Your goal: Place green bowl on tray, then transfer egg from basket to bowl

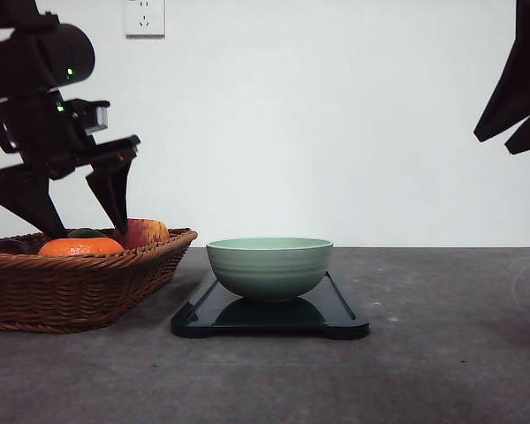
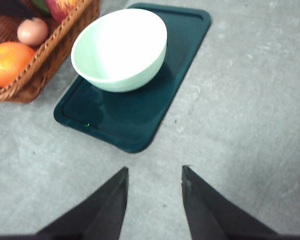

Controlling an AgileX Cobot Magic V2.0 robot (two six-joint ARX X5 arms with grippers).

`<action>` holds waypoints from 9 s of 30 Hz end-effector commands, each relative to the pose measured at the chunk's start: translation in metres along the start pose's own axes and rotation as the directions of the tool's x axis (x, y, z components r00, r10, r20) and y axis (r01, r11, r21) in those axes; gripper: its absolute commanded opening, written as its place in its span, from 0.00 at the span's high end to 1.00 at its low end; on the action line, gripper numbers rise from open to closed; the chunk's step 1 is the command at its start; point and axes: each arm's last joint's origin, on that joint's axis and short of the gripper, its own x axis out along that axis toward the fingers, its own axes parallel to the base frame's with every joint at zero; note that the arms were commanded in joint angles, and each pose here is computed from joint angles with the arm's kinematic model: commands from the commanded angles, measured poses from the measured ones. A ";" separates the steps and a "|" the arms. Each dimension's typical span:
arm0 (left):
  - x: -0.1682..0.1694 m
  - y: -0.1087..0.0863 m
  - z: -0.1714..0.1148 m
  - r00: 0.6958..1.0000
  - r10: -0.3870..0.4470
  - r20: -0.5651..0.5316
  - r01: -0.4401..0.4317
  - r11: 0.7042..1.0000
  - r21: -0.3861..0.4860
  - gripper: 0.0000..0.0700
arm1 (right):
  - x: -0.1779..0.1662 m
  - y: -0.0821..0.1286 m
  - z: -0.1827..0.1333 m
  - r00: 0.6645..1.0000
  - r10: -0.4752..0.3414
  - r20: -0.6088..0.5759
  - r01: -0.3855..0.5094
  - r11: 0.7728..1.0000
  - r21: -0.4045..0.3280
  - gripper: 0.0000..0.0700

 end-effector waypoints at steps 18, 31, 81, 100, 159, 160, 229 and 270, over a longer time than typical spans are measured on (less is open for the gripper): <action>0.022 0.004 0.002 0.998 0.053 -0.033 -0.053 0.999 0.005 0.27 | 0.000 0.002 0.003 1.000 0.010 0.022 -0.010 1.000 0.005 0.70; 0.029 0.005 0.000 0.997 0.054 -0.062 -0.054 0.999 0.001 0.28 | 0.000 0.002 0.003 1.000 0.010 0.022 -0.010 1.000 0.005 0.70; -0.059 -0.010 -0.002 0.998 0.011 0.056 -0.011 1.000 0.002 0.74 | 0.000 0.002 0.003 1.000 0.009 0.021 -0.009 1.000 0.005 0.70; -0.099 -0.083 0.014 0.852 -0.395 0.345 0.308 0.909 0.281 0.74 | 0.000 0.002 0.003 1.000 0.010 0.021 -0.009 1.000 -0.024 0.70; 0.073 -0.153 -0.011 0.938 -0.314 0.144 0.235 0.886 0.400 0.72 | 0.000 0.000 -0.003 0.999 -0.007 -0.044 0.007 1.000 -0.016 0.70; 0.073 -0.153 -0.011 0.938 -0.315 0.146 0.235 0.886 0.401 0.72 | 0.000 0.000 -0.003 0.999 -0.007 -0.044 0.007 1.000 -0.016 0.70; -0.111 -0.105 -0.061 0.922 -0.294 0.252 0.230 0.939 0.255 0.50 | 0.000 0.000 -0.003 0.999 -0.007 -0.037 0.004 0.998 -0.068 0.70; -0.141 -0.047 -0.185 0.912 -0.232 0.338 0.200 0.972 0.125 1.00 | -0.001 0.004 0.008 0.997 0.050 0.065 -0.037 0.982 -0.187 0.98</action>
